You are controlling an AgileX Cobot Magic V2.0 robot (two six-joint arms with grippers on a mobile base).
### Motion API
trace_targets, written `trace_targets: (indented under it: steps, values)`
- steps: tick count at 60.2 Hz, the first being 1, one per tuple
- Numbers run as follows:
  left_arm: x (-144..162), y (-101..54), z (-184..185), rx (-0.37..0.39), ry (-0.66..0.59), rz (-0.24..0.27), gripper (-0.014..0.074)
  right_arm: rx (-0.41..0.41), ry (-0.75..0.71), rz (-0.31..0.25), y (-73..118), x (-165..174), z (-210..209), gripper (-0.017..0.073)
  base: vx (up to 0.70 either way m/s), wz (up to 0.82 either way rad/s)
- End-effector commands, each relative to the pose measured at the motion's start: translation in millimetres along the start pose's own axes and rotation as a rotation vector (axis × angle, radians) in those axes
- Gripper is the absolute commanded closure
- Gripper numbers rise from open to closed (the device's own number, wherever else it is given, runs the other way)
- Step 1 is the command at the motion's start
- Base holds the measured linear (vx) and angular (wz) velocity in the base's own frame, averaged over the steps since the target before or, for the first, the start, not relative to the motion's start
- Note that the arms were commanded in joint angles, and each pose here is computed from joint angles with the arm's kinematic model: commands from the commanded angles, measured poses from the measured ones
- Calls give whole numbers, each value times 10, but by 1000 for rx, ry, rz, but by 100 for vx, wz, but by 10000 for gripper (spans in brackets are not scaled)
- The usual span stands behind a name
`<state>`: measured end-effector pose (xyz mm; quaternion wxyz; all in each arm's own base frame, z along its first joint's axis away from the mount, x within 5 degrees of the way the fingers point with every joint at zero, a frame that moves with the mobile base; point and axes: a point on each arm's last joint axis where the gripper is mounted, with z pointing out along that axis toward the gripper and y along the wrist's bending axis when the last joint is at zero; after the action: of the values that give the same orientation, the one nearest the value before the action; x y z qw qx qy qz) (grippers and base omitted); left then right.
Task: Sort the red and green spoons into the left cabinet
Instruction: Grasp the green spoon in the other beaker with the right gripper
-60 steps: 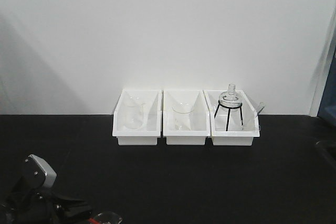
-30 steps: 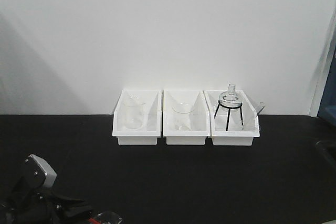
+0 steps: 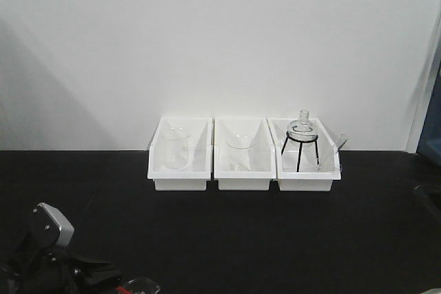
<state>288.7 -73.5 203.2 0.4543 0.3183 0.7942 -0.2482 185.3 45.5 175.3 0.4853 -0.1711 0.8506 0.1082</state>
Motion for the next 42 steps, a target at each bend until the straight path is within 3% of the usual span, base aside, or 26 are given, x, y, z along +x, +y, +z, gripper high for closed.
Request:
trace_targets:
  steps: [1, 42]
  values:
    - [-242, -21, -65, 1, -130, -31, 597, -55, -114, -33, 32, -166, 45, 39, 0, 0]
    - [-241, -21, -65, 1, -129, -30, 597, -59, -156, -41, -7, -104, 250, 43, 0, 0]
